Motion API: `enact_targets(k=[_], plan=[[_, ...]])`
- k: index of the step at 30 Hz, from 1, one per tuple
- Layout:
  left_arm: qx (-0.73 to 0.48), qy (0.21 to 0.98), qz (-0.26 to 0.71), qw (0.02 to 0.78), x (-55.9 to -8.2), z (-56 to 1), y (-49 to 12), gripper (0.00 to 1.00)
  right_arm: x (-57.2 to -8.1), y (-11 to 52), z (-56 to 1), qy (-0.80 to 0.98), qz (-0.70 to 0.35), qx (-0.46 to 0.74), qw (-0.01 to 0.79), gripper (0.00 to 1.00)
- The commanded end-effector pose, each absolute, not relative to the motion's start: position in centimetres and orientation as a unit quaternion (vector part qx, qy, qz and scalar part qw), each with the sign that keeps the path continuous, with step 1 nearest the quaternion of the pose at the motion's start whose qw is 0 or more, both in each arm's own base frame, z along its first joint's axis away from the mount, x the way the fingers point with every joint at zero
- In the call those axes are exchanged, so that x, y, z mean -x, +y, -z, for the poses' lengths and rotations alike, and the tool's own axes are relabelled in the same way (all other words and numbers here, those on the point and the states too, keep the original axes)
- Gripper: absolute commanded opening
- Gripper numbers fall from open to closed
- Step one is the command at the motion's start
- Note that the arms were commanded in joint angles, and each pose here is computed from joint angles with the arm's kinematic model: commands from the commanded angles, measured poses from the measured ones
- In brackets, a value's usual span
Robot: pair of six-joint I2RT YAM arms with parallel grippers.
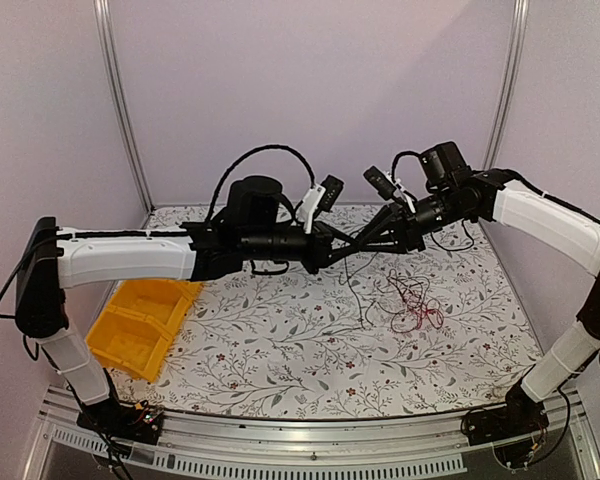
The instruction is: Untangle the cables
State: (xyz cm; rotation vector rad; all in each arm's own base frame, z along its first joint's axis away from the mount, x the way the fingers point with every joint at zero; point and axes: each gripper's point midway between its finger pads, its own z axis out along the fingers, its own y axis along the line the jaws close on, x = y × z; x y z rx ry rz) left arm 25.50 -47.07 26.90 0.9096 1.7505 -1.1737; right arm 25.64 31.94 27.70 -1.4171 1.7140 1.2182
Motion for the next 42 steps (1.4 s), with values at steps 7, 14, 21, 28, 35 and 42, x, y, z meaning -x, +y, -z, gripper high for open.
enact_targets(k=[7, 14, 21, 28, 35, 42], plan=[[-0.382, 0.691, 0.463, 0.403, -24.9, -26.5, -48.1, 0.0, -25.4, 32.5, -28.5, 0.634, -0.482, 0.53, 0.292, 0.2], [-0.387, 0.692, 0.46, 0.399, -24.8, -26.0, -48.1, 0.0, -25.2, 32.5, -29.2, 0.631, -0.49, 0.527, 0.29, 0.27], [-0.385, 0.693, 0.456, 0.405, -25.0, -25.8, -48.0, 0.0, -25.8, 32.1, -29.0, 0.637, -0.497, 0.515, 0.285, 0.17], [-0.388, 0.697, 0.448, 0.404, -25.0, -25.0, -47.7, 0.04, -25.8, 31.6, -29.1, 0.639, -0.499, 0.511, 0.286, 0.0], [-0.387, 0.699, 0.441, 0.409, -25.2, -24.0, -47.3, 0.24, -25.5, 31.5, -29.3, 0.637, -0.502, 0.511, 0.285, 0.0], [-0.383, 0.696, 0.444, 0.415, -25.2, -24.1, -47.1, 0.03, -25.6, 31.5, -28.8, 0.639, -0.499, 0.512, 0.283, 0.0]])
